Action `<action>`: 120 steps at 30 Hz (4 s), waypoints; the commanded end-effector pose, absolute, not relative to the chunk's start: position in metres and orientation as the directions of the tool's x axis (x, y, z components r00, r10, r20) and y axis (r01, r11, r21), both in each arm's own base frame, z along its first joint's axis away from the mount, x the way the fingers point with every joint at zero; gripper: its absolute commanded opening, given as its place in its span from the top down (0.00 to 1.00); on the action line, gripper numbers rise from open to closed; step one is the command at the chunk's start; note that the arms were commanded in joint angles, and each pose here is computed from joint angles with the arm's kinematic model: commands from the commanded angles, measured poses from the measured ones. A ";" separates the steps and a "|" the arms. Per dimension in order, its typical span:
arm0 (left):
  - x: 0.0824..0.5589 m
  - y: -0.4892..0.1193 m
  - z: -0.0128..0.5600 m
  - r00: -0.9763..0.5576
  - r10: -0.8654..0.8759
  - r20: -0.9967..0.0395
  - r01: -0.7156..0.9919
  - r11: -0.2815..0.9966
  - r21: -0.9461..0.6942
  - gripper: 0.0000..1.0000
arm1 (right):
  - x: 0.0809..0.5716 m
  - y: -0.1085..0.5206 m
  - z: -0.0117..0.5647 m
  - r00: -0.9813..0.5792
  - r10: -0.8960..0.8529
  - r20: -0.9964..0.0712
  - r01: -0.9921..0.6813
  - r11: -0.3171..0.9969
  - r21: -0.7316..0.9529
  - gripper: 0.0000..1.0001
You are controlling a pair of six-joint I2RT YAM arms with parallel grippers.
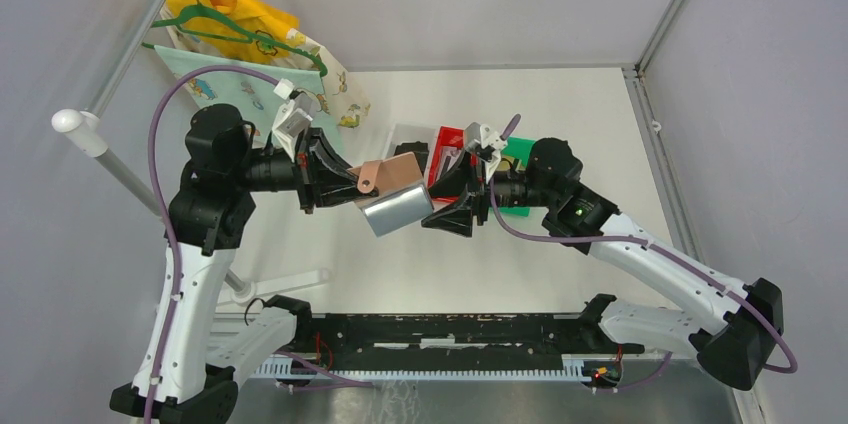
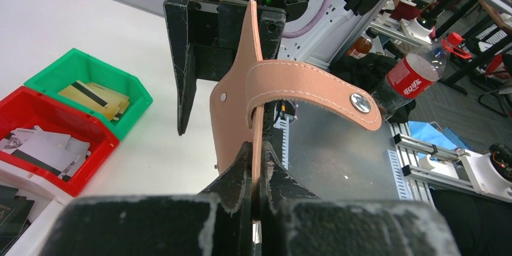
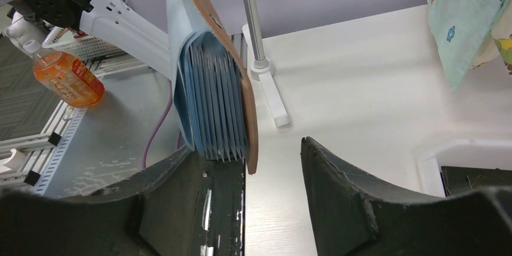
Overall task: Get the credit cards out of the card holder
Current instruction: Open the card holder, then remove the credit card from the card holder.
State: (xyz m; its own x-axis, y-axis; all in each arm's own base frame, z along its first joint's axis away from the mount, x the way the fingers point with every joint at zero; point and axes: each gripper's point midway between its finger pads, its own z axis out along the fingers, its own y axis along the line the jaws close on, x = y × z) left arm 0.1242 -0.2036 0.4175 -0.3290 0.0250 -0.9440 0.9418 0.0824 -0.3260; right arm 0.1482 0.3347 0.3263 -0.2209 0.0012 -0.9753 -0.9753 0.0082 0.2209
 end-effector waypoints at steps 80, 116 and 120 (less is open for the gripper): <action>0.144 -0.196 0.421 -0.205 -0.047 -0.978 0.942 0.262 -0.210 0.97 | 0.105 0.365 0.441 -0.222 0.219 -0.950 -0.967 -0.175 0.185 0.49; 0.126 -0.203 0.454 -0.305 -0.080 -0.949 0.939 0.142 -0.314 0.98 | 0.124 0.344 0.400 -0.171 0.171 -0.970 -0.984 0.020 0.177 0.66; 0.125 -0.203 0.452 -0.297 -0.074 -0.952 0.942 0.143 -0.304 0.98 | 0.117 0.347 0.401 -0.188 0.171 -0.967 -0.982 -0.036 0.185 0.53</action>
